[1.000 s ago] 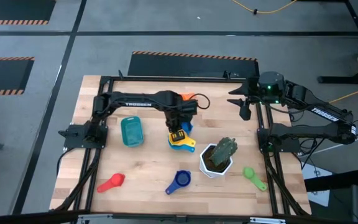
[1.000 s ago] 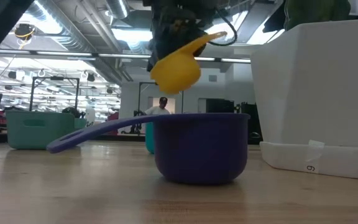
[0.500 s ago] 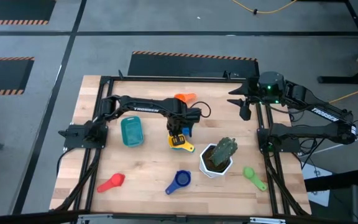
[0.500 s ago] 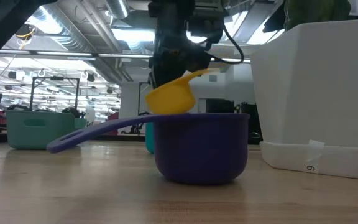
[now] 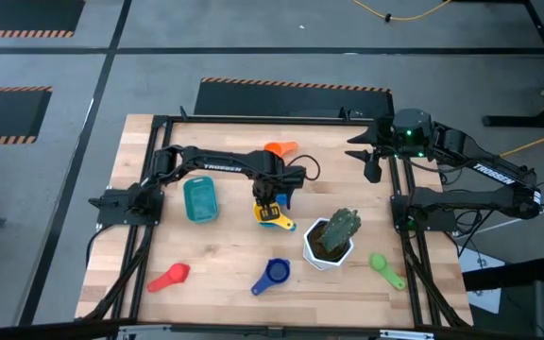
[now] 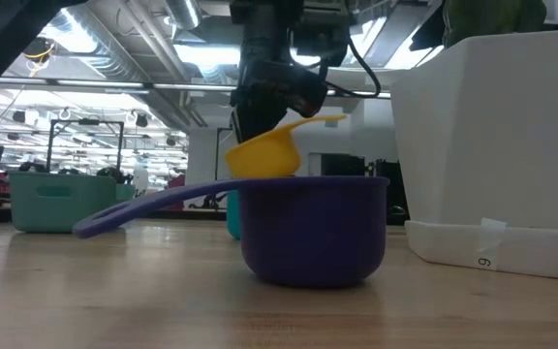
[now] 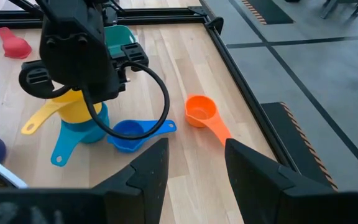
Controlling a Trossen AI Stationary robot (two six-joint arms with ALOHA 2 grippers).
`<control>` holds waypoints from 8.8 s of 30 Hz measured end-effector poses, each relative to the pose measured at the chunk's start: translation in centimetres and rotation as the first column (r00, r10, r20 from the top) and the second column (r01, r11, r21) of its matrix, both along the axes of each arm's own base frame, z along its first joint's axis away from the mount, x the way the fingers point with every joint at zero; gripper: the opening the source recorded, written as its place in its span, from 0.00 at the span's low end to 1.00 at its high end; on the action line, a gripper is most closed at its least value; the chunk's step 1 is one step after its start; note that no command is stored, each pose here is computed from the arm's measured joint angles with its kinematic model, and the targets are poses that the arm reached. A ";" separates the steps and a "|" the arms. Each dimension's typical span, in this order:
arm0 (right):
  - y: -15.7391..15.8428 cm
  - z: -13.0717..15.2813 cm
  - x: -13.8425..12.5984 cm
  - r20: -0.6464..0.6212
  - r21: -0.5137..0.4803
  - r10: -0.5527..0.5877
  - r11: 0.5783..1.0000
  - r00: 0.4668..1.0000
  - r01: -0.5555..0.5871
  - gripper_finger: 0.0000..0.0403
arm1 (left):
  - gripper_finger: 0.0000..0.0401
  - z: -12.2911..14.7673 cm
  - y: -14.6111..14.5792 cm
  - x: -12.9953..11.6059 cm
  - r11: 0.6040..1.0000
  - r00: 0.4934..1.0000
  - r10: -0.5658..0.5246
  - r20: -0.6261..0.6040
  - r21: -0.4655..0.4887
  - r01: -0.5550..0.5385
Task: Nest measuring cups in basket
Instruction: Stack the yellow measuring cup on top of the light blue measuring cup, then stack the dark blue measuring cup on top of the yellow measuring cup, then stack the orange measuring cup on top of the dark blue measuring cup
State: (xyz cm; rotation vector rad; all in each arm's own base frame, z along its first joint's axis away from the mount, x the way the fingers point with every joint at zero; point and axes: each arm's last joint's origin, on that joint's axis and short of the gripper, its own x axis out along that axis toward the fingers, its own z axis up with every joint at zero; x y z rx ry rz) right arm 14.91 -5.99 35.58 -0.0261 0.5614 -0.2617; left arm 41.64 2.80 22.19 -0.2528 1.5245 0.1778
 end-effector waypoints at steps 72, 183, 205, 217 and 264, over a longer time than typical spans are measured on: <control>0.0 -0.1 -0.1 -0.016 0.010 -0.002 1.000 1.000 0.002 0.40 | 0.26 2.8 -9.4 0.9 0.969 0.929 -0.247 0.274 0.054 0.242; 0.1 -0.5 -0.3 -0.058 0.019 0.002 1.000 0.998 -0.001 0.40 | 0.01 2.7 -10.2 -2.2 0.400 0.413 0.818 0.401 0.119 -0.909; 0.1 -0.5 -0.3 -0.065 0.021 0.003 1.000 0.998 -0.002 0.40 | 0.05 0.6 -9.0 -1.1 0.297 0.316 0.883 0.347 0.108 -0.949; 0.1 -0.5 -0.3 -0.064 0.020 0.003 1.000 0.998 -0.002 0.40 | 0.20 0.6 -8.3 -1.2 0.286 0.311 0.894 0.322 0.125 -0.950; 0.2 -0.6 -0.4 -0.068 0.029 0.000 1.000 0.998 0.002 0.40 | 0.10 8.0 2.7 -1.9 0.857 0.814 0.429 0.392 0.109 -0.504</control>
